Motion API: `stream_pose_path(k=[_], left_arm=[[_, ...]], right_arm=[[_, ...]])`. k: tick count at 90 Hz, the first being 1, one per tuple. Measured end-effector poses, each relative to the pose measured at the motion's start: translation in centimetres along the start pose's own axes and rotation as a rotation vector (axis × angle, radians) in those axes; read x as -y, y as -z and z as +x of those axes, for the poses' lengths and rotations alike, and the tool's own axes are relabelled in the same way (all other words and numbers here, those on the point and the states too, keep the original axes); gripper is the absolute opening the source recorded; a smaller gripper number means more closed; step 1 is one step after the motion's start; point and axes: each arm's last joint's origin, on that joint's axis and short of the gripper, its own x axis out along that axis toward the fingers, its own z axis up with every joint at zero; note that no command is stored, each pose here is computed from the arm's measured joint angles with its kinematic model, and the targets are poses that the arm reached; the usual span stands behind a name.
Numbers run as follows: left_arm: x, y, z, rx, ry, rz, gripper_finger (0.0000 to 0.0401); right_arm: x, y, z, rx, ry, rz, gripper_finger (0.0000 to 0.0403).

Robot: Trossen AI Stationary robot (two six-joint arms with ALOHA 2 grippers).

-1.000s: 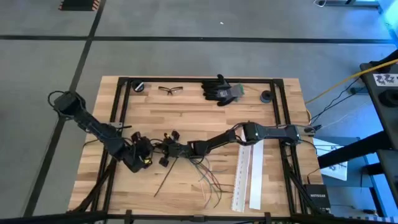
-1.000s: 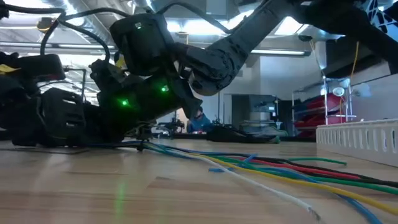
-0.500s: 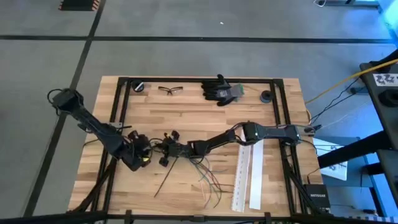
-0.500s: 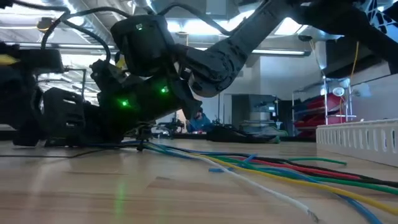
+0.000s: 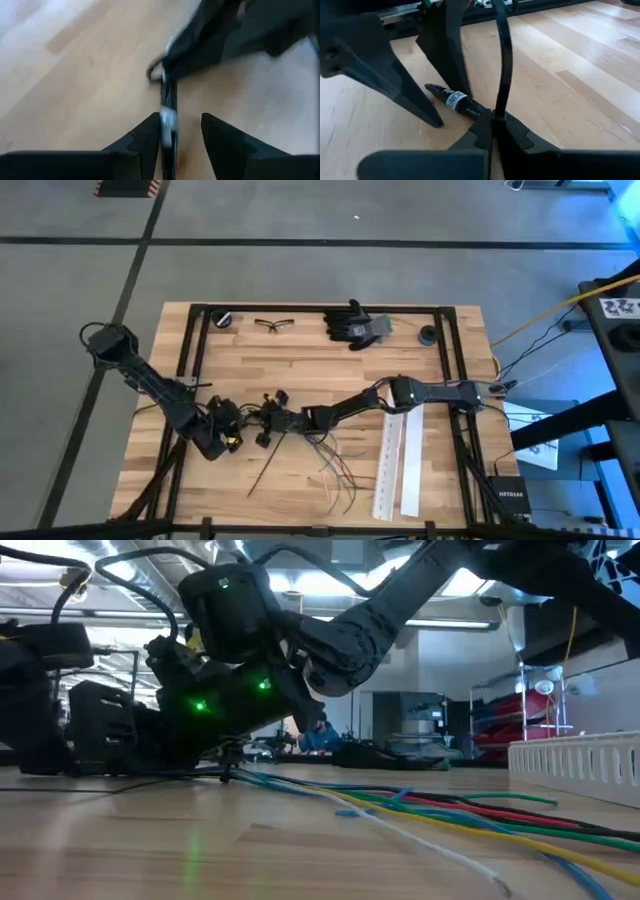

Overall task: Ziptie cables
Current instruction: Wrap the zip tie on the cables

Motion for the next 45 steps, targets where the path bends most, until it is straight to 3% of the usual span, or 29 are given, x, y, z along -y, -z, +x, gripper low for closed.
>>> stream_pose_path(k=[9, 26, 45], left_arm=[[-0.3, -0.6, -1.5, -0.089, -0.043, 0.015, 0.0131], [-1.7, -2.7, -4.8, -0.110, -0.160, 0.096, 0.0131], [-2.4, -3.1, -5.7, -0.097, -0.085, 0.108, 0.0131]], right_arm=[[0.0, 0.0, 0.0, -0.004, 0.001, -0.001, 0.0000], [0.0, 0.0, 0.0, -0.002, 0.001, -0.001, 0.0000], [0.0, 0.0, 0.0, -0.005, 0.002, -0.002, 0.0000]])
